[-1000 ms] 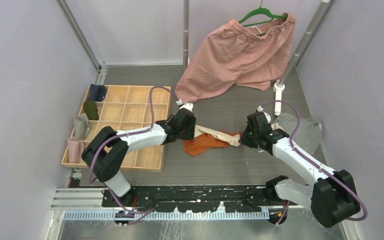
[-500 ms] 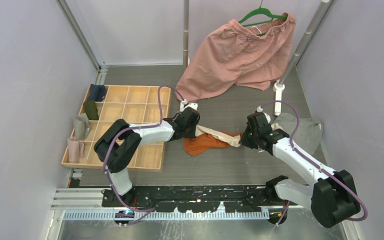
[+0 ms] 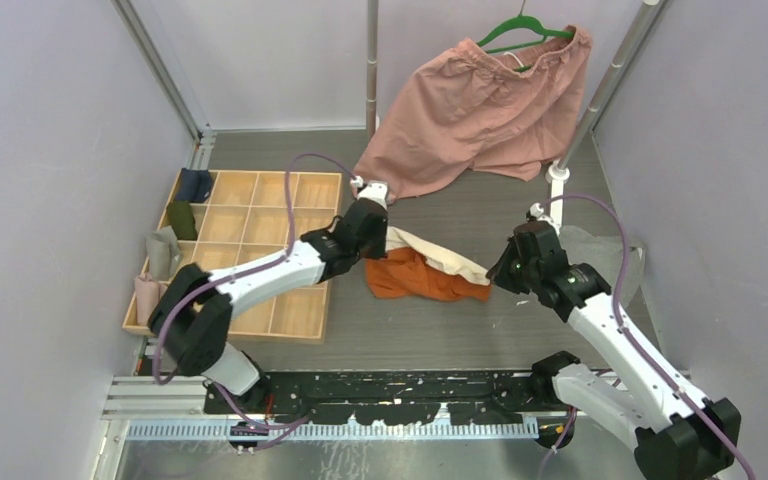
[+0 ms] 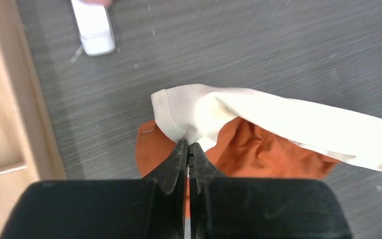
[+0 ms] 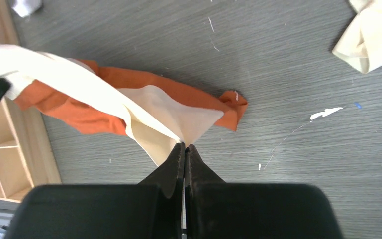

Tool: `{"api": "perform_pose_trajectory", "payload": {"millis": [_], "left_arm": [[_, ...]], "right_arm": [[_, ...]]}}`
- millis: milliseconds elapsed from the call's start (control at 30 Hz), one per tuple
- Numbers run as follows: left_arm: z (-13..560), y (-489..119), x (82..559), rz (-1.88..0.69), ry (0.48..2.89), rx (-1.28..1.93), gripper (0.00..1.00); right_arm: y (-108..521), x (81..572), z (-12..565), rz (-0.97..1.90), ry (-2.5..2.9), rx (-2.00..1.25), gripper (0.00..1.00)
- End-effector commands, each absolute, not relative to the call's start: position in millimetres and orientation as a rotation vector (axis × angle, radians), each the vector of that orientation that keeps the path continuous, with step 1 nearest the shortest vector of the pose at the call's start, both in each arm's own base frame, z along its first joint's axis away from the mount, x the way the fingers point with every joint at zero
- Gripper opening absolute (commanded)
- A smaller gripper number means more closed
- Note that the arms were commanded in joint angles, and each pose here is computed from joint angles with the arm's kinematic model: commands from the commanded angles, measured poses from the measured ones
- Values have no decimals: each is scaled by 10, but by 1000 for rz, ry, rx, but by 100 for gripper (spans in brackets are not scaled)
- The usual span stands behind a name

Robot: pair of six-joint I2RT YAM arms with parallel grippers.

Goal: Roll the underwear
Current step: Flatten out the underwear at the center of the board.

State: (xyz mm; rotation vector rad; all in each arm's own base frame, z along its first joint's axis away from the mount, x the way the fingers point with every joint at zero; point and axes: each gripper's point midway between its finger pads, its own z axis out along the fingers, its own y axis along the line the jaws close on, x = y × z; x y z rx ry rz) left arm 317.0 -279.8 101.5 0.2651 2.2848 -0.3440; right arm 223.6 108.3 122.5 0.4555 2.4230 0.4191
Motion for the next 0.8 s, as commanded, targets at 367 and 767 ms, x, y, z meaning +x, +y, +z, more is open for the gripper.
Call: {"api": "perform_pose_trajectory", "payload": {"millis": [367, 767], "left_arm": [[2092, -2387, 2843, -454, 2003, 289, 1], [2383, -2361, 2728, -513, 1952, 310, 1]], "right_arm": [[815, 1969, 2071, 392, 2283, 424, 1], [818, 1804, 2650, 494, 2185, 405, 1]]}}
